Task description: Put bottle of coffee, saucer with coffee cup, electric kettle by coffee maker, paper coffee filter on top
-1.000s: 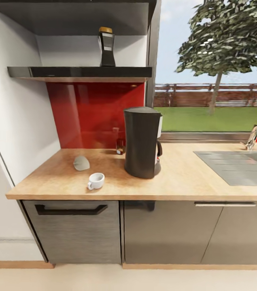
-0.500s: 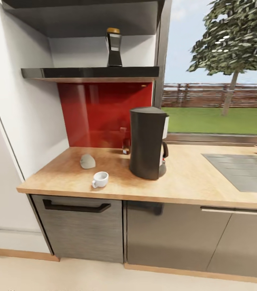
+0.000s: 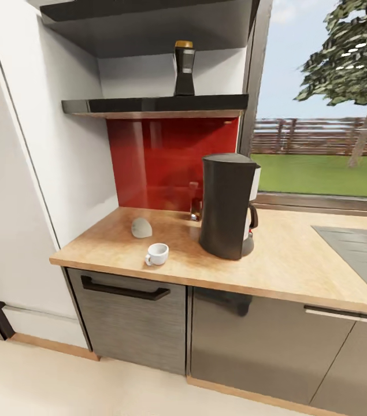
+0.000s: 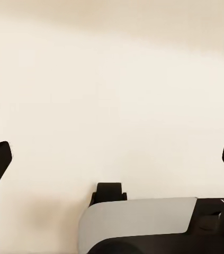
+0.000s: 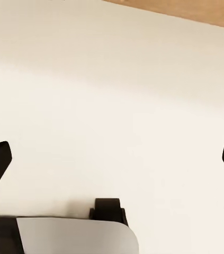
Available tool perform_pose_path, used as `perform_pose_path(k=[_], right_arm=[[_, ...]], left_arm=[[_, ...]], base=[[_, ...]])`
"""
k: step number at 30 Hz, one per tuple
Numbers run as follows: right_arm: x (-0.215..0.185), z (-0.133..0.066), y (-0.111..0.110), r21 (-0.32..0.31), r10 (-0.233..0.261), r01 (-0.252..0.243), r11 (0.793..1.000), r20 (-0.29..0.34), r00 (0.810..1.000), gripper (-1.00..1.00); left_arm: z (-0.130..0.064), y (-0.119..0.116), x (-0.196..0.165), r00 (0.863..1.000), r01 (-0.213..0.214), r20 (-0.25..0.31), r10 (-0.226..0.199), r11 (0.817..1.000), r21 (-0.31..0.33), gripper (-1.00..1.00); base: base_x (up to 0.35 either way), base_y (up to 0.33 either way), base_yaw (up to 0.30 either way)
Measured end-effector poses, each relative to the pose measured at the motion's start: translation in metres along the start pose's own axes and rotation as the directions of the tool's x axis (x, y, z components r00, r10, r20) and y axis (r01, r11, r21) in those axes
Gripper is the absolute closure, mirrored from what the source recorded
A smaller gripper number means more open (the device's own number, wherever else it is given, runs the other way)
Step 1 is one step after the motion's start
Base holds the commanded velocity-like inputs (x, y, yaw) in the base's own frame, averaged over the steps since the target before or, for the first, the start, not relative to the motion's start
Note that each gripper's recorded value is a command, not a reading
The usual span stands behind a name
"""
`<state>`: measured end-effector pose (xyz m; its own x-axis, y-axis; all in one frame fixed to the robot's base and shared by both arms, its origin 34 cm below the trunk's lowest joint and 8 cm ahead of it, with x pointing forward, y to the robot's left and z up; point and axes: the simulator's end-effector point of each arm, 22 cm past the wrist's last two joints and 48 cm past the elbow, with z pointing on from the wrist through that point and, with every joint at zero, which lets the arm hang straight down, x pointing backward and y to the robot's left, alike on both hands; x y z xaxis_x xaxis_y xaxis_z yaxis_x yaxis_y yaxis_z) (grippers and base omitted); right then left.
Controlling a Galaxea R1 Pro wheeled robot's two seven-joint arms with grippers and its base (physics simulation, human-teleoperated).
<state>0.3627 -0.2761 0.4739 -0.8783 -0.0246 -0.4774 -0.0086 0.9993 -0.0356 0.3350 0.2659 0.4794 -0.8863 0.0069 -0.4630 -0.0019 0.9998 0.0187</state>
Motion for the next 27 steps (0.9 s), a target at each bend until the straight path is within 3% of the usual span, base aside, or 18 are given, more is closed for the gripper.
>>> perform_pose_path(k=[18, 27], right_arm=[[0.0004, 0.0, 0.0009, -0.001, 0.0, 0.0, 1.0, -0.001, 1.0, -1.0], [0.0003, -0.0001, 0.0007, -0.001, 0.0, 0.0, 1.0, -0.001, 1.0, -1.0]], left_arm=[[0.0, -0.0001, 0.0, 1.0, -0.001, 0.0, 0.001, 1.0, 0.0, -1.0], [0.0, -0.0014, 0.0001, 1.0, -0.001, 0.0, 0.001, 1.0, 0.002, -1.0]], base=[[0.0, -0.005, 0.269], [0.0, -0.225, 0.129]])
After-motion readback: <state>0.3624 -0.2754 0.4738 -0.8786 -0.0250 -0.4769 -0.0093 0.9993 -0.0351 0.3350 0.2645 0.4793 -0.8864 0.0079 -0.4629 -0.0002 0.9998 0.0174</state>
